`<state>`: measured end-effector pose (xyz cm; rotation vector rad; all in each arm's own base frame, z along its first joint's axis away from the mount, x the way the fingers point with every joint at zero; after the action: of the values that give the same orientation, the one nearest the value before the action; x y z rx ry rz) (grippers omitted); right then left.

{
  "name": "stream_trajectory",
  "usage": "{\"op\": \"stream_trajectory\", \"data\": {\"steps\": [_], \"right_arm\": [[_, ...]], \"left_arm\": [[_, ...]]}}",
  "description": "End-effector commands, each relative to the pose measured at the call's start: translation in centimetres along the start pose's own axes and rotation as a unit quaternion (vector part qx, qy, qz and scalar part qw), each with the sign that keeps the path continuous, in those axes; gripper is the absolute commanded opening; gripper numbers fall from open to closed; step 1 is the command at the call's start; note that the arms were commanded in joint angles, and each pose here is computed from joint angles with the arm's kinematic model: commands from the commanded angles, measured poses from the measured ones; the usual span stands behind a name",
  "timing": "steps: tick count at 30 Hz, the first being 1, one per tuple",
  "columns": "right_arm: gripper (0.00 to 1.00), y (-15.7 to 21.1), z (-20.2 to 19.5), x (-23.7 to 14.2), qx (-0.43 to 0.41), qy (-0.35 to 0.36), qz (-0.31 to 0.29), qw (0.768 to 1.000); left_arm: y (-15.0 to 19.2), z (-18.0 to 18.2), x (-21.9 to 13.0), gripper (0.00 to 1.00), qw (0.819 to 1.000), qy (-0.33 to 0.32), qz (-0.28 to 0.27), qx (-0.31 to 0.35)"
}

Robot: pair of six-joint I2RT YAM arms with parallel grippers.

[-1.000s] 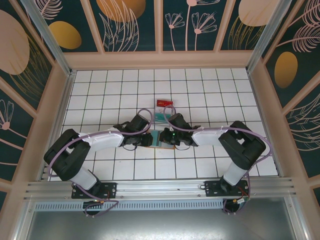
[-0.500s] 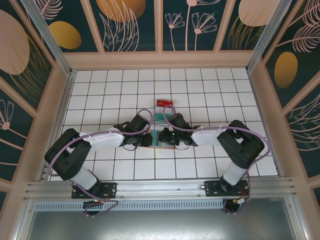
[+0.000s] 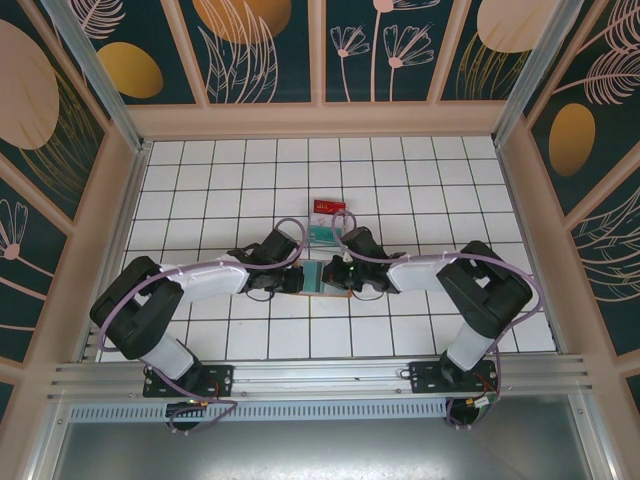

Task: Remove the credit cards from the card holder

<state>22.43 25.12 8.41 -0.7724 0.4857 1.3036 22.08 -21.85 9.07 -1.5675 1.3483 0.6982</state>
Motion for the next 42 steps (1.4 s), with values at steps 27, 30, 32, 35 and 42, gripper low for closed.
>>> {"op": "stream_trajectory", "data": {"steps": [27, 30, 32, 35, 42], "right_arm": [[0.01, 0.7, -3.5, -1.7, 0.024, 0.019, -0.013, 0.999], [0.01, 1.1, -4.4, -2.5, 0.029, 0.025, -0.018, 0.999], [0.0, 1.2, -4.9, -3.2, 0.027, 0.026, -0.023, 0.999], [0.0, 1.2, -5.1, -4.3, 0.017, 0.022, -0.032, 0.999], [0.0, -0.5, -3.9, -7.7, -0.034, 0.019, -0.074, 0.996]], "left_arm": [[0.3, 0.8, 0.6, 0.12, 0.999, -0.027, 0.016, -0.005], [0.4, 0.8, 0.6, 0.12, 0.999, -0.026, 0.018, -0.005], [0.4, 0.7, 0.6, 0.12, 1.0, -0.025, 0.017, -0.004], [0.3, 0.6, 0.6, 0.12, 1.0, -0.022, 0.017, -0.004], [0.0, 0.4, 0.3, 0.12, 1.0, -0.018, 0.011, -0.003]]}}
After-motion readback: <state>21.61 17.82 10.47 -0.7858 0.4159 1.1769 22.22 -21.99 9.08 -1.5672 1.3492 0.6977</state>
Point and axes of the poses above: each hand's point on the last joint's axis, 136 mm out from that joint toward the fingers, its own x axis out along the fingers, its own z axis along the line the jaws close on, y = z × x, the point moved 8 cm from there along -x, back along the fingers, and after that the axes turned 6 degrees about -x, right-handed, at the moved point
